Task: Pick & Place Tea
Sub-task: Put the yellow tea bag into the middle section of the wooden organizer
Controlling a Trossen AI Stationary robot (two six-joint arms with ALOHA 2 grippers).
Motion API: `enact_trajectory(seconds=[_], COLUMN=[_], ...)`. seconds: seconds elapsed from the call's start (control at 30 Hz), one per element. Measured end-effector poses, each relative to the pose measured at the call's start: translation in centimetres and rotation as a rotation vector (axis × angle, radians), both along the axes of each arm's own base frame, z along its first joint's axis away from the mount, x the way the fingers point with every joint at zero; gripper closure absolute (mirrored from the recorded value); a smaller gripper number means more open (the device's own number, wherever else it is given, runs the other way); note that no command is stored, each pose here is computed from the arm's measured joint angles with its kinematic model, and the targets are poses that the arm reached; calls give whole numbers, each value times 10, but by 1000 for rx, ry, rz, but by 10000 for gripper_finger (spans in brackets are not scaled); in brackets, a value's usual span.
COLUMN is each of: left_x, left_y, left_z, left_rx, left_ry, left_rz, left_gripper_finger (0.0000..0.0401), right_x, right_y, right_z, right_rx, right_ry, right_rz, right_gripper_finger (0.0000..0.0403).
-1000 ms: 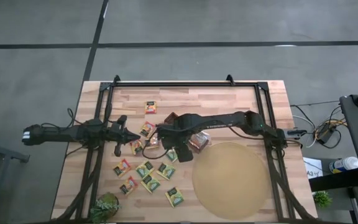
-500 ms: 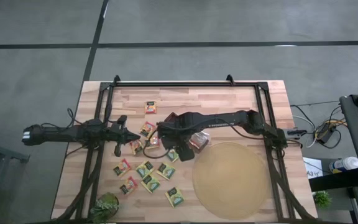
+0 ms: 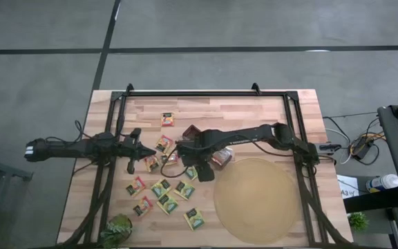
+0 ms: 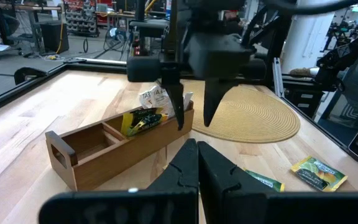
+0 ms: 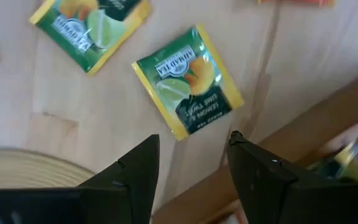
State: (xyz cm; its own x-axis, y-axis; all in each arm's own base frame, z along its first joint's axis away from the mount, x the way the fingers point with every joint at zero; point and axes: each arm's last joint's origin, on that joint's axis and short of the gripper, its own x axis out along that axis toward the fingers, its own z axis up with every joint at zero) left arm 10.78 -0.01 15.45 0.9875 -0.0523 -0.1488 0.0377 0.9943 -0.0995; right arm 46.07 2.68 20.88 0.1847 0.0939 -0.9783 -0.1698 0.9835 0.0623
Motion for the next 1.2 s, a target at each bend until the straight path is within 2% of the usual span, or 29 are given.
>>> enact_trajectory(seconds=[0.2, 0.37, 0.53, 1.2], left_x=[0, 0, 0, 0], left_y=[0, 0, 0, 0], left_z=[0, 0, 0, 0], left_rx=[0, 0, 0, 0], left_ry=[0, 0, 0, 0], left_rz=[0, 0, 0, 0], left_gripper_finger=[401, 401, 401, 401], right_x=[-1, 1, 4, 4], right_y=[-1, -2, 0, -1], right_z=[-3, -10, -10, -20], right_rx=[34, 49, 76, 73], right_ry=[27, 45, 30, 26], right_rz=[-174, -264, -253, -273], right_gripper_finger=[218, 218, 218, 218])
